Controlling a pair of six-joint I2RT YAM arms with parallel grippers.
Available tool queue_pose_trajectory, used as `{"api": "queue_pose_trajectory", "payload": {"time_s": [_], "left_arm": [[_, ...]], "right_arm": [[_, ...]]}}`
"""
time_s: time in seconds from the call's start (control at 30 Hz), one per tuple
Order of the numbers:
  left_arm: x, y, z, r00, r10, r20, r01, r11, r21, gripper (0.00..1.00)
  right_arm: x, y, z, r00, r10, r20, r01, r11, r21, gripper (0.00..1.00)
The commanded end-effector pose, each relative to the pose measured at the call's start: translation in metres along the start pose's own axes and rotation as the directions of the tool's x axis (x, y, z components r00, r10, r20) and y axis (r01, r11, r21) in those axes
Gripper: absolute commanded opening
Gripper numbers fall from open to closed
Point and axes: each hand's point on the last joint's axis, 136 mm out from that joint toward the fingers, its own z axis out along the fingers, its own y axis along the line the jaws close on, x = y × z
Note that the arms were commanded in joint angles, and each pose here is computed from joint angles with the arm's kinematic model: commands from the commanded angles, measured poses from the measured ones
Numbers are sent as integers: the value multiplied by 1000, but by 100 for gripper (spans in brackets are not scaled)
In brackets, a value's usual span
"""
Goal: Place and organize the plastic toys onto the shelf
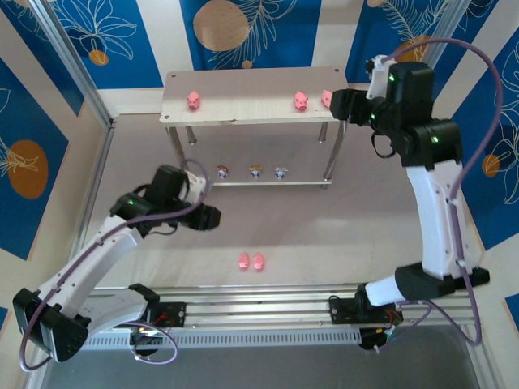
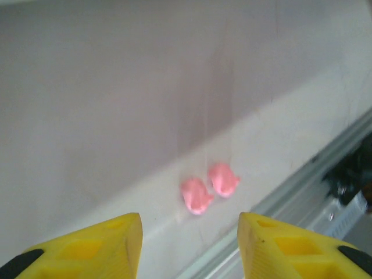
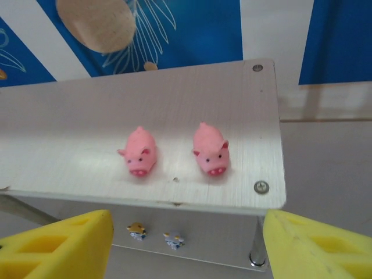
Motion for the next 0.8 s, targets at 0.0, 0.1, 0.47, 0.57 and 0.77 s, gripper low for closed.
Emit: {"api": "queue_pose_trajectory", "payload": {"time_s": [0.0, 0.1, 0.47, 0.57, 0.77], "left_arm": [[29, -2, 22, 998, -56, -42, 56, 998, 5, 48], [48, -4, 43, 994, -82, -74, 83, 996, 9, 47], [77, -21, 98, 981, -80, -178, 85, 996, 22, 49], [81, -19, 109, 975, -89, -203, 93, 996, 9, 48], [87, -14, 122, 965, -101, -241, 101, 995, -13, 46]], "right_arm": [[14, 10, -12, 1000, -12, 0, 12, 1000, -10, 70], [31, 15, -18, 1000, -21, -23, 21, 1000, -15, 70], [41, 34, -21, 998, -50, -34, 48, 996, -79, 70], [39, 36, -22, 998, -57, -25, 54, 995, -89, 70], [37, 35, -25, 998, -63, -11, 62, 995, -84, 70]]}}
